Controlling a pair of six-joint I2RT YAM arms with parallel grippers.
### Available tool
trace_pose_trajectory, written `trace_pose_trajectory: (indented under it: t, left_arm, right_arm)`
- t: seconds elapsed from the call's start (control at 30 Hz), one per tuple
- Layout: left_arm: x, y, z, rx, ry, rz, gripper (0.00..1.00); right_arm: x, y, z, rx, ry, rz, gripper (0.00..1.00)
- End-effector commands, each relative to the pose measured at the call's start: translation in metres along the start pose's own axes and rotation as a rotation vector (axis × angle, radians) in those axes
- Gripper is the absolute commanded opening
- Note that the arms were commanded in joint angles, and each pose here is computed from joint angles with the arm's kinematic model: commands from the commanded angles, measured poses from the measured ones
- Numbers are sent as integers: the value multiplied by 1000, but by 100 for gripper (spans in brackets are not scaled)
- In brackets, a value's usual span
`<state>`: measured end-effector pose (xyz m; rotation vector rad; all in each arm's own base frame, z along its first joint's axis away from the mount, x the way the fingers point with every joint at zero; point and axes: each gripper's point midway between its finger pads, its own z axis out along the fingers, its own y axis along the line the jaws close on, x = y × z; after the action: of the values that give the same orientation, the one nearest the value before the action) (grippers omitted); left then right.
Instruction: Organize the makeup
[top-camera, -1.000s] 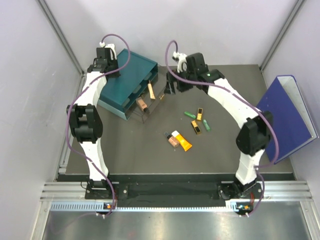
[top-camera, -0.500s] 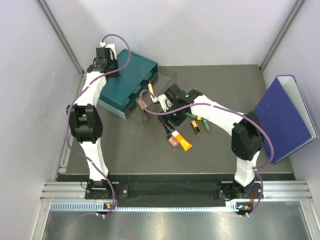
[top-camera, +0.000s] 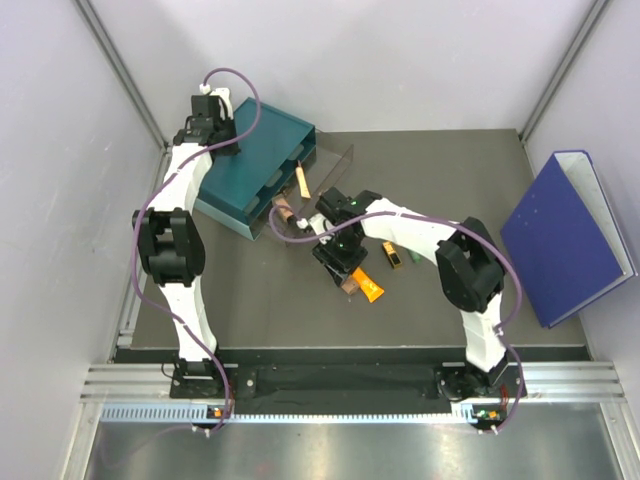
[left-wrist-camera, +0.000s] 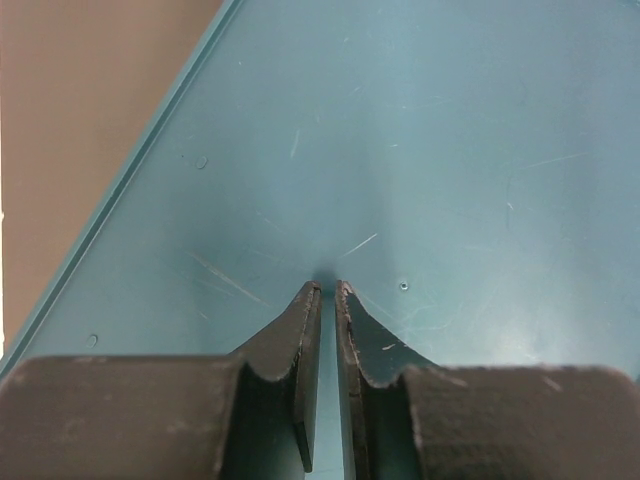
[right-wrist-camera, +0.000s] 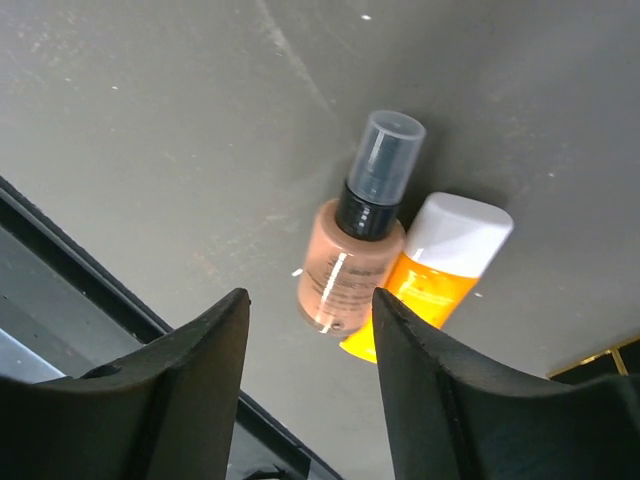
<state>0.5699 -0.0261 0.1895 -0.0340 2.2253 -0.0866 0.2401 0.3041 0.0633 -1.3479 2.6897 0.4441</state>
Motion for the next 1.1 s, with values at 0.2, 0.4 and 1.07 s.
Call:
trace_pose_trajectory:
  t: [0.2,0.4,1.07]
  left_arm:
    - [103,-16,15,77,332,-21,17]
    - [105,-17,16,86,334,-23,18]
    - [102,-15,18,76,335,-12,19]
  right_arm:
    - [1,6,32,52,53,3,50]
    - [20,-1,58,165,163,-43,51]
    - [-33,46,-88,103,-238,-255,0]
